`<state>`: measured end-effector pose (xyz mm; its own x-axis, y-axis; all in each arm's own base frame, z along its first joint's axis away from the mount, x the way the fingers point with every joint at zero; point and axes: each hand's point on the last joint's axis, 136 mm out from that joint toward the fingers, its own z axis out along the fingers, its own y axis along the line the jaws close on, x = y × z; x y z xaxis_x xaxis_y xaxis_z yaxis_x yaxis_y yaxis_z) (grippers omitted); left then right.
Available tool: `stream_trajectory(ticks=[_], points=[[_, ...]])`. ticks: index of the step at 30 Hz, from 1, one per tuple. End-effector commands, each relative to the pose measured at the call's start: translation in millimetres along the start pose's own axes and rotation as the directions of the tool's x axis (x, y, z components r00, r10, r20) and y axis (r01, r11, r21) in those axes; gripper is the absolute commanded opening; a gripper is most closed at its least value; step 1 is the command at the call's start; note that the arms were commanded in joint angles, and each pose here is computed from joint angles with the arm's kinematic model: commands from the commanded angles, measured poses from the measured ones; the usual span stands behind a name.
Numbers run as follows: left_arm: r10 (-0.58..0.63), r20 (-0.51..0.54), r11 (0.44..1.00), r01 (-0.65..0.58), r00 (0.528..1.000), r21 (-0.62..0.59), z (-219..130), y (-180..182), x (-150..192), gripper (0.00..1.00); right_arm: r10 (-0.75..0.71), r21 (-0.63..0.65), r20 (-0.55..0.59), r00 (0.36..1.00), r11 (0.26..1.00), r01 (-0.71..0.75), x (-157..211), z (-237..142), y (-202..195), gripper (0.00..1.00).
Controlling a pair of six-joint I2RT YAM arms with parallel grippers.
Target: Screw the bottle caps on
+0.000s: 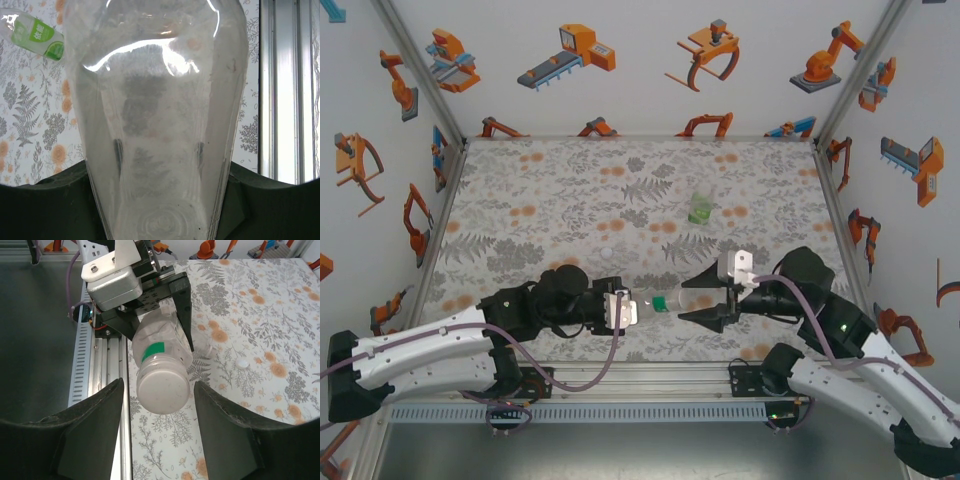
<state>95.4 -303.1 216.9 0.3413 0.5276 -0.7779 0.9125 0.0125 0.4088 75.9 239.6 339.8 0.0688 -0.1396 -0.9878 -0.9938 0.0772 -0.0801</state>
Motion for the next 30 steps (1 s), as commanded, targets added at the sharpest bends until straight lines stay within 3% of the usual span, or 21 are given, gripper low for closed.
stream_trajectory(ticks=[1,14,21,25,27,29,30], points=[[-0.006,0.062,1.0,0.006,0.998,-0.001,-6,5,-22,0.0,-0.032,-0.03,0.025,0.999,0.999,0.032,-5,2,4,0.52],[-0.009,0.079,1.0,0.009,0.997,0.0,-4,7,-28,0.0,0.028,0.036,0.004,1.0,0.999,-0.029,4,2,-7,0.42],[-0.021,0.142,0.998,0.029,0.99,-0.049,-10,16,-38,0.0,0.237,0.172,0.087,0.967,0.953,-0.249,7,-4,-29,0.29],[-0.038,0.177,0.995,0.054,0.984,-0.085,-13,22,-41,0.0,0.459,0.299,0.195,0.867,0.814,-0.499,20,-12,-56,0.12],[-0.05,0.177,0.993,0.068,0.983,-0.096,-14,23,-40,0.0,0.596,0.372,0.268,0.757,0.661,-0.652,36,-19,-73,0.08],[-0.064,0.165,0.991,0.082,0.984,-0.105,-12,25,-37,0.0,0.726,0.393,0.356,0.588,0.455,-0.8,53,-24,-84,0.0],[-0.071,0.161,0.99,0.089,0.984,-0.11,-12,26,-37,0.0,0.764,0.381,0.373,0.527,0.392,-0.838,58,-22,-85,0.0]])
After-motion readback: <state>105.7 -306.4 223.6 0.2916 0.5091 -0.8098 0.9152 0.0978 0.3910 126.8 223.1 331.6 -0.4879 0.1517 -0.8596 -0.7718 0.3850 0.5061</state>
